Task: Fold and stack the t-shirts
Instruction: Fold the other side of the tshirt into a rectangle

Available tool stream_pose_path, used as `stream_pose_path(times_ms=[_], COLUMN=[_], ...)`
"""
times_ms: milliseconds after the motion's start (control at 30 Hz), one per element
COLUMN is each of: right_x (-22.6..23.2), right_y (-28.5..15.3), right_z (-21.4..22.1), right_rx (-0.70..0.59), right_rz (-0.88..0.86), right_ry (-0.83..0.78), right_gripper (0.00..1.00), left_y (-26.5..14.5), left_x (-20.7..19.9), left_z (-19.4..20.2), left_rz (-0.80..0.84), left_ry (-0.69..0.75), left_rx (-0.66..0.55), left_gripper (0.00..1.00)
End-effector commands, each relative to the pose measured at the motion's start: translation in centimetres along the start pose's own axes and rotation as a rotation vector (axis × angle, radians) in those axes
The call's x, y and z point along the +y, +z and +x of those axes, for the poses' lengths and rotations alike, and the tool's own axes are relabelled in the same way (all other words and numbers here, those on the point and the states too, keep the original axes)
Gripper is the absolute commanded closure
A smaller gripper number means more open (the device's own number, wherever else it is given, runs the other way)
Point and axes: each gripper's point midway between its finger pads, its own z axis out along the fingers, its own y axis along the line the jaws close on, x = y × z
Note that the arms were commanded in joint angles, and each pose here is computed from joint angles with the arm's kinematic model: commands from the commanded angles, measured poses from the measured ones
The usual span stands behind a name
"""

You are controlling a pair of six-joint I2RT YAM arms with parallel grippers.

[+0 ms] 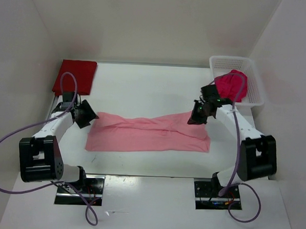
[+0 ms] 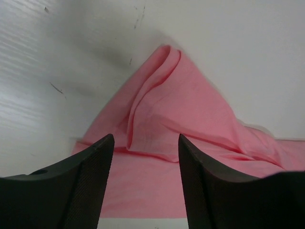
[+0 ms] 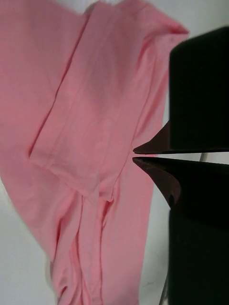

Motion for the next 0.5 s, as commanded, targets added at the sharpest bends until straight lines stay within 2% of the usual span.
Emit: stream_pose_path(times_ms=[0,100,133,267,367,467], right_x=[4.4,4.9,5.1,4.7,4.0,4.1], right_y=[1.7,3.3,3.3,4.2,5.5,6.9], right_z=[-2.9,-3.6,-4.0,-4.5,-5.2,-5.8], right_rx=[-0.083,-0.087,-0.103,-0.102,-0.110,-0.098], right_rz=[-0.096,-0.095,-0.104,-0.072,-0.022,-0.014], right_ry=[-0.067,-0.077,-0.080,-0.077,-0.082,-0.080], right_gripper=[0.90,0.88,0.84,0.78,0.67,0.60], left_y=[-0.3,0.2,0.5,1.1,1.2,1.1], left_x=[-0.2,-0.5,-0.6,-1.6,-1.7,-1.2], left_z=[1.0,1.5,1.5,2.9,3.4,3.2], left_rz=[0.026,0.044,0.055,0.087,0.070,0.046], left_ry=[-0.030,-0.063,-0.071,-0.084,-0.067,-0.067], left_rx=[0.015,0.035,0.036,0.099,0.102,0.089], left_gripper=[0.35,0.35,0.36,0.45,0.48,0.50])
